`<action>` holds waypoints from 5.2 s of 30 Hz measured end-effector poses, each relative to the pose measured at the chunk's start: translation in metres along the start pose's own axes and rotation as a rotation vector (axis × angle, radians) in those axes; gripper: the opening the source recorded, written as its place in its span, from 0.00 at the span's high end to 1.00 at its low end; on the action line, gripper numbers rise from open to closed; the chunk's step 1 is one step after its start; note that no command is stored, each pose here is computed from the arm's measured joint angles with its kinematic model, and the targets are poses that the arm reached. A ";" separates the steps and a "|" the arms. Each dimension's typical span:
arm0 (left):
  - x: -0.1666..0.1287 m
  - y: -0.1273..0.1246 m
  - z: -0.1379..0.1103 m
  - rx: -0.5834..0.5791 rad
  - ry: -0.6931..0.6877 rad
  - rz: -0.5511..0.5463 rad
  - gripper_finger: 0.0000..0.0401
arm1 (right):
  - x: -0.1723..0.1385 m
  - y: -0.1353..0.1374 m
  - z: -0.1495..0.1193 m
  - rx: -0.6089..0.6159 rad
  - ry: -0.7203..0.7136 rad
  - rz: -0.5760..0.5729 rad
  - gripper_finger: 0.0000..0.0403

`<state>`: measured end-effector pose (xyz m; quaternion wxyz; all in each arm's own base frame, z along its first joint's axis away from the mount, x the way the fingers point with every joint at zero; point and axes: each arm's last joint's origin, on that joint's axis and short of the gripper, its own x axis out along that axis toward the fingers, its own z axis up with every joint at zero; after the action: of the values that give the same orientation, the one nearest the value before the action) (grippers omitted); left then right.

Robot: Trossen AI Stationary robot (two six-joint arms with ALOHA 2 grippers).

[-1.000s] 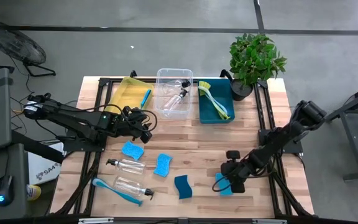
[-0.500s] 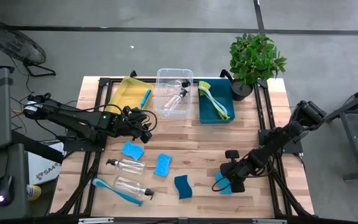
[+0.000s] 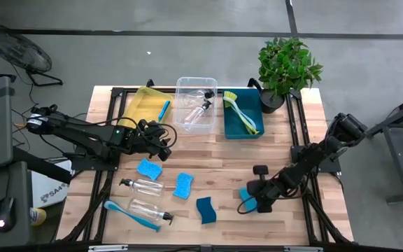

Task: Pick & Place Kitchen Sink Supplies
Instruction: Put the blue sponge into the yellow bin

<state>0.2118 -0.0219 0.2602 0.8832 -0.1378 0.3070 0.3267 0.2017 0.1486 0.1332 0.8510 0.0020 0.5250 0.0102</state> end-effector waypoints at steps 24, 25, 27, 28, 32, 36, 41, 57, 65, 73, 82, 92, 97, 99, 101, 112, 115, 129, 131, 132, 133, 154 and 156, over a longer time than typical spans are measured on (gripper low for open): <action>0.006 -0.013 0.008 0.016 -0.077 -0.067 0.57 | -0.022 -0.016 0.040 -0.031 -0.508 -0.425 1.00; 0.006 -0.014 0.010 0.024 -0.087 -0.084 0.57 | -0.022 -0.018 0.044 -0.029 -0.531 -0.451 1.00; 0.005 -0.018 0.014 0.030 -0.125 -0.125 0.57 | -0.024 -0.022 0.049 -0.034 -0.558 -0.501 1.00; 0.005 -0.020 0.016 0.034 -0.141 -0.144 0.57 | -0.025 -0.025 0.052 -0.035 -0.571 -0.529 1.00; 0.006 -0.027 0.023 0.055 -0.199 -0.200 0.57 | -0.026 -0.034 0.063 -0.061 -0.603 -0.590 1.00; 0.010 -0.035 0.027 0.069 -0.246 -0.240 0.57 | -0.028 -0.042 0.072 -0.079 -0.625 -0.663 1.00; 0.018 -0.045 0.029 0.071 -0.283 -0.263 0.57 | -0.031 -0.054 0.081 -0.094 -0.632 -0.763 1.00; 0.037 -0.063 0.030 -0.059 -0.355 -0.278 0.57 | -0.045 -0.075 0.104 -0.136 -0.693 -0.927 1.00; 0.049 -0.072 0.028 -0.097 -0.377 -0.295 0.57 | -0.046 -0.084 0.109 -0.159 -0.696 -0.933 1.00; 0.056 -0.077 0.025 -0.093 -0.382 -0.305 0.57 | -0.047 -0.100 0.114 -0.160 -0.690 -0.969 1.00; 0.055 -0.079 0.024 0.019 -0.366 -0.371 0.57 | -0.046 -0.110 0.117 -0.204 -0.680 -0.960 1.00; 0.052 -0.083 0.028 0.104 -0.395 -0.459 0.57 | -0.046 -0.108 0.118 -0.277 -0.694 -0.924 1.00; 0.053 -0.082 0.027 0.090 -0.395 -0.432 0.57 | -0.049 -0.108 0.119 -0.267 -0.699 -0.959 1.00; 0.053 -0.082 0.027 0.086 -0.396 -0.428 0.57 | -0.050 -0.107 0.120 -0.270 -0.702 -0.967 1.00; 0.053 -0.082 0.027 0.084 -0.396 -0.427 0.57 | -0.051 -0.106 0.120 -0.281 -0.711 -0.964 1.00; 0.055 -0.083 0.027 0.081 -0.398 -0.430 0.57 | -0.053 -0.104 0.123 -0.292 -0.731 -0.957 1.00; 0.057 -0.085 0.027 0.073 -0.410 -0.438 0.57 | -0.055 -0.103 0.129 -0.314 -0.734 -0.959 1.00; 0.058 -0.086 0.027 0.062 -0.426 -0.425 0.57 | -0.053 -0.102 0.133 -0.315 -0.713 -0.963 1.00; 0.058 -0.086 0.027 0.057 -0.430 -0.418 0.57 | -0.053 -0.102 0.133 -0.311 -0.719 -0.955 1.00; 0.058 -0.086 0.027 0.052 -0.428 -0.419 0.58 | -0.053 -0.102 0.133 -0.310 -0.719 -0.955 1.00; 0.058 -0.086 0.027 0.051 -0.428 -0.419 0.58 | -0.053 -0.102 0.133 -0.308 -0.719 -0.957 1.00; 0.060 -0.085 0.026 0.051 -0.410 -0.407 0.97 | -0.053 -0.102 0.133 -0.311 -0.716 -0.959 1.00; 0.060 -0.085 0.025 0.051 -0.410 -0.407 0.98 | -0.053 -0.102 0.133 -0.311 -0.717 -0.958 1.00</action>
<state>0.3154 -0.0452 0.2459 0.9774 -0.1054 0.0965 0.1561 0.2985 0.0466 0.2383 0.8747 -0.3549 0.1414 -0.2982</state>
